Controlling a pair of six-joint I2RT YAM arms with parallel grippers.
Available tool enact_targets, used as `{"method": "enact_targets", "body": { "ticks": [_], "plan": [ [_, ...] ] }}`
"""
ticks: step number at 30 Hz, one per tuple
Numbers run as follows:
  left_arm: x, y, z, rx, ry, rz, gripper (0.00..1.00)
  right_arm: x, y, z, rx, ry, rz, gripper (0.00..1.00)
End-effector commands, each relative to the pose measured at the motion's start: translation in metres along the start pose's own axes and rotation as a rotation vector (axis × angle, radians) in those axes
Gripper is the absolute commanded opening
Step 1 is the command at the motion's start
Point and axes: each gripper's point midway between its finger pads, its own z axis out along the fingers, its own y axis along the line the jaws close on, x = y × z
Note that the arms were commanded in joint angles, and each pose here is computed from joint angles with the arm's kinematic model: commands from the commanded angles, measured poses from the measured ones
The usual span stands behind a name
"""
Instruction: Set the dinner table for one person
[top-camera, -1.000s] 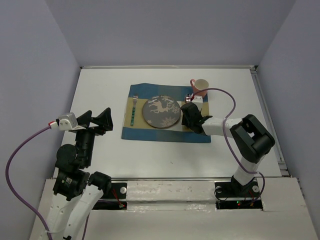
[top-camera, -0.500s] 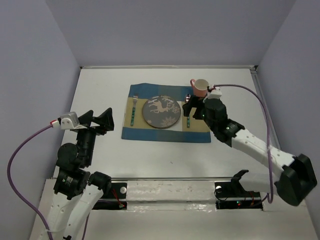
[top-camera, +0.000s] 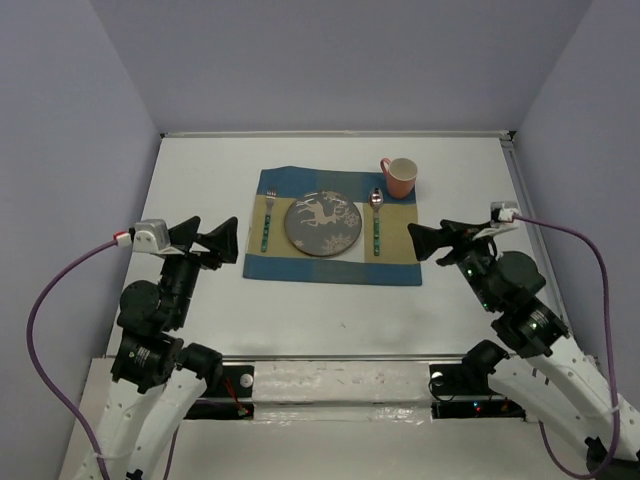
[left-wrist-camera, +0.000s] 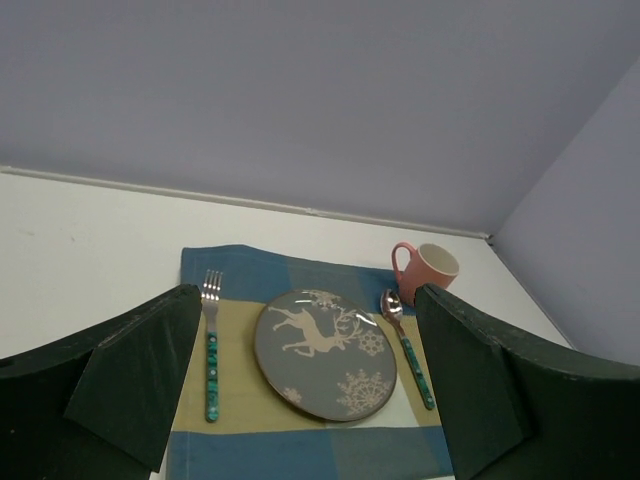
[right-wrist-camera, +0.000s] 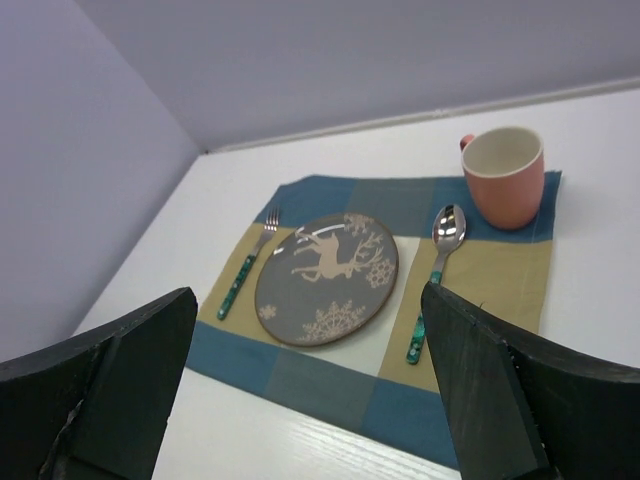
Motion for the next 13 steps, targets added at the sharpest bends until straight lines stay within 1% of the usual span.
{"method": "enact_targets", "body": {
  "ticks": [1, 2, 6, 10, 13],
  "plan": [
    [-0.003, -0.018, 0.006, 0.102, -0.019, 0.004, 0.99, -0.020, -0.018, -0.028, 0.058, -0.082, -0.033, 1.00],
    [-0.004, -0.020, 0.006, 0.110, -0.024, 0.003, 0.99, -0.029, -0.019, -0.037, 0.059, -0.115, -0.027, 1.00],
    [-0.003, -0.024, 0.007, 0.136, -0.025, 0.003, 0.99, -0.034, -0.029, -0.047, 0.096, -0.145, -0.014, 1.00],
    [-0.004, -0.032, 0.005, 0.181, -0.028, 0.012, 0.99, -0.038, -0.034, -0.049, 0.130, -0.164, 0.006, 1.00],
    [-0.007, -0.031, 0.004, 0.176, -0.039, 0.010, 0.99, -0.046, -0.031, -0.049, 0.126, -0.174, 0.019, 1.00]
  ]
}}
